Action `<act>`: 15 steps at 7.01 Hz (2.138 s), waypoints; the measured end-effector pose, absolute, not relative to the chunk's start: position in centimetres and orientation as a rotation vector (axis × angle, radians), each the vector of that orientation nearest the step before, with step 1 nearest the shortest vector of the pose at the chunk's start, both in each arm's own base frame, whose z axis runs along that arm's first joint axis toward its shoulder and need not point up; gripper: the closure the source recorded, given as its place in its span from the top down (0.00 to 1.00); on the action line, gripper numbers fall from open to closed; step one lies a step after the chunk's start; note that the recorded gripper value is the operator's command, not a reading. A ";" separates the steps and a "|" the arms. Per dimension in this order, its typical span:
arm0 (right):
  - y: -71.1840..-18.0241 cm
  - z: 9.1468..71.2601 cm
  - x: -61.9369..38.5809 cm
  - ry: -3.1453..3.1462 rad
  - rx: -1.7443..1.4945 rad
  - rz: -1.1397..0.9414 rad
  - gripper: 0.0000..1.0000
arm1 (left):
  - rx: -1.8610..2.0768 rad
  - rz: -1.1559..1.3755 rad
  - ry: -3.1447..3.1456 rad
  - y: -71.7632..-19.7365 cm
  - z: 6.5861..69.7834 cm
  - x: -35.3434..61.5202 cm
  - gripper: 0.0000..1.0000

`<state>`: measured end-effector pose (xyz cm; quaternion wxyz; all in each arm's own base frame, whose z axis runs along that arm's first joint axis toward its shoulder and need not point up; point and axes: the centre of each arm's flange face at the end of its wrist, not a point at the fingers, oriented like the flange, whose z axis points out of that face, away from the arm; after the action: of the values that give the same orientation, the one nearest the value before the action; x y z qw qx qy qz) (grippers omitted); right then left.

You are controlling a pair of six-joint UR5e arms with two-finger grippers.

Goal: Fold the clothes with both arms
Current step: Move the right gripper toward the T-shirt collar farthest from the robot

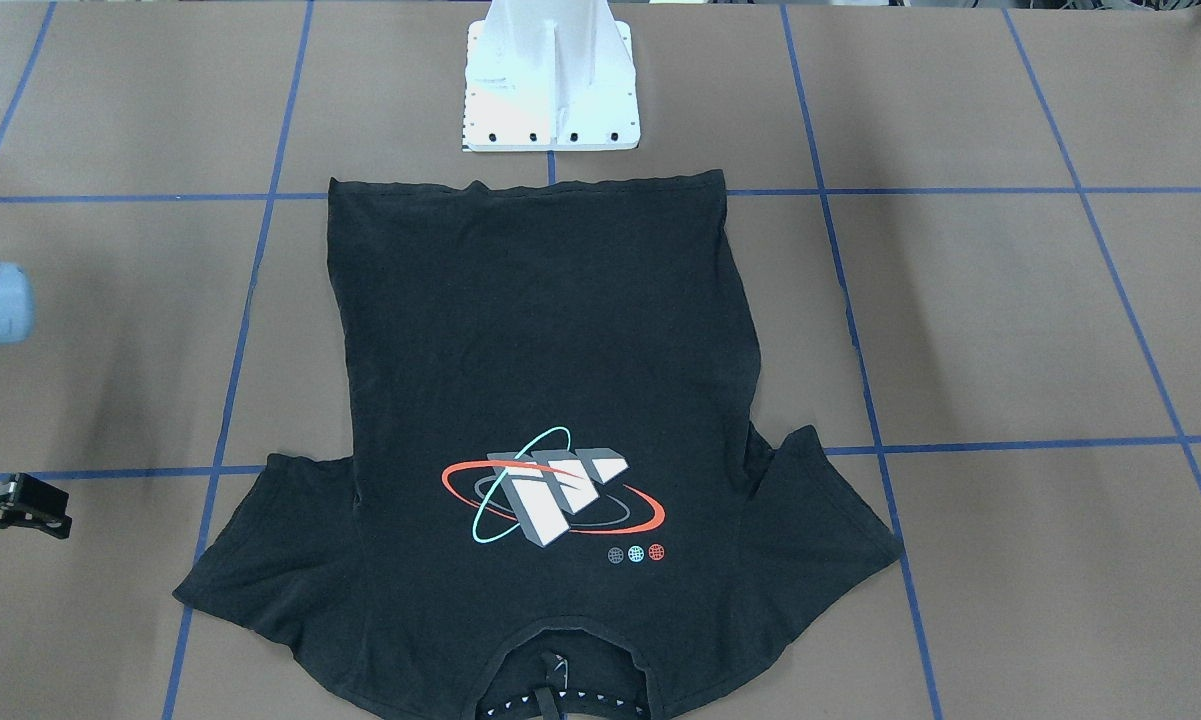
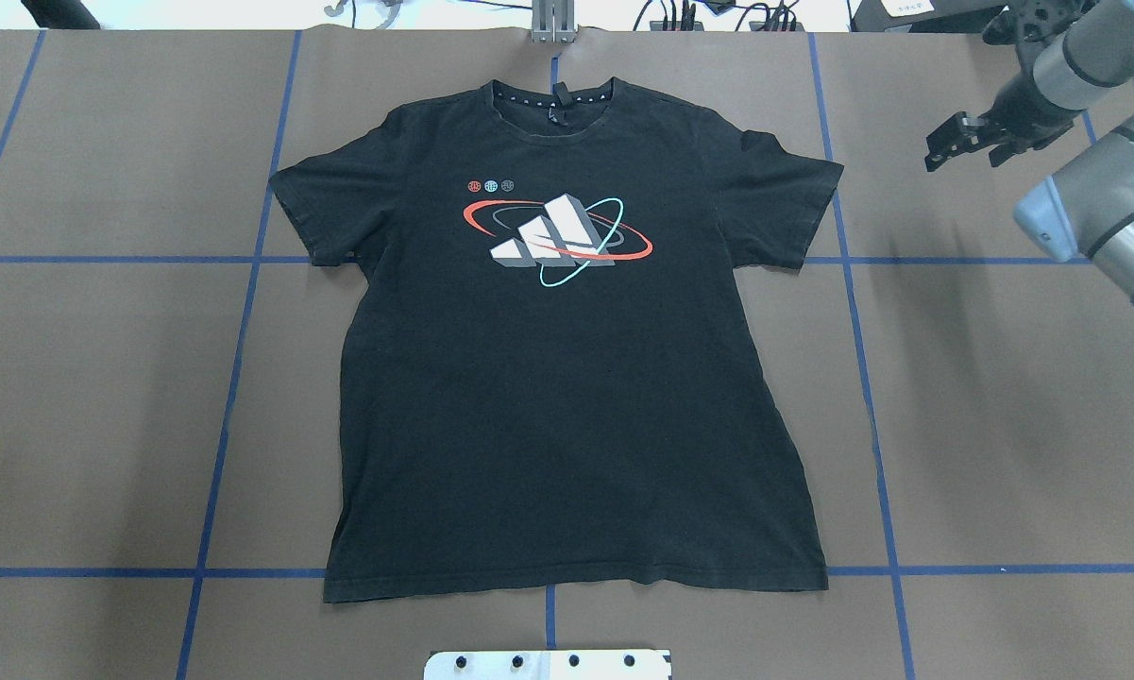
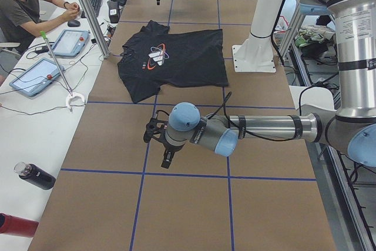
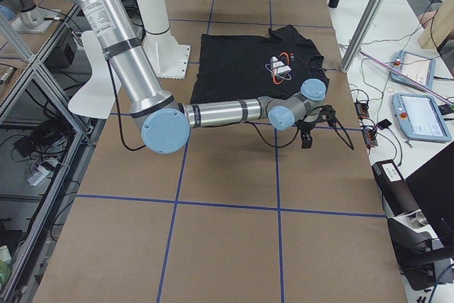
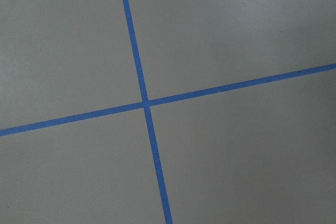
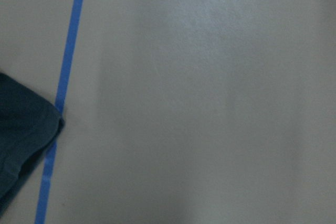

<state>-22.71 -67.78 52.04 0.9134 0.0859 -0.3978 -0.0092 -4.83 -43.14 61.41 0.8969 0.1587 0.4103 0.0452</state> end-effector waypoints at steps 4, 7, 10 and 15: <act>-67.6 51.9 -28.9 -0.918 0.369 -0.013 0.69 | 0.329 0.094 0.850 -43.1 61.4 -4.8 1.00; -68.2 50.1 -32.2 -0.916 0.447 -0.037 0.66 | 0.328 0.093 0.850 -43.1 61.5 -4.8 1.00; -68.9 50.4 -32.9 -0.904 0.438 -0.032 0.64 | 0.327 0.093 0.850 -43.1 61.5 -4.8 1.00; -68.9 51.1 -33.7 -0.890 0.422 -0.031 0.23 | 0.326 0.092 0.850 -43.1 61.5 -4.8 1.00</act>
<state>-33.69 -68.95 51.13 0.8810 0.2027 -0.4272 -0.0151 -4.83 -43.06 61.53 0.8971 0.1572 0.4105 0.0446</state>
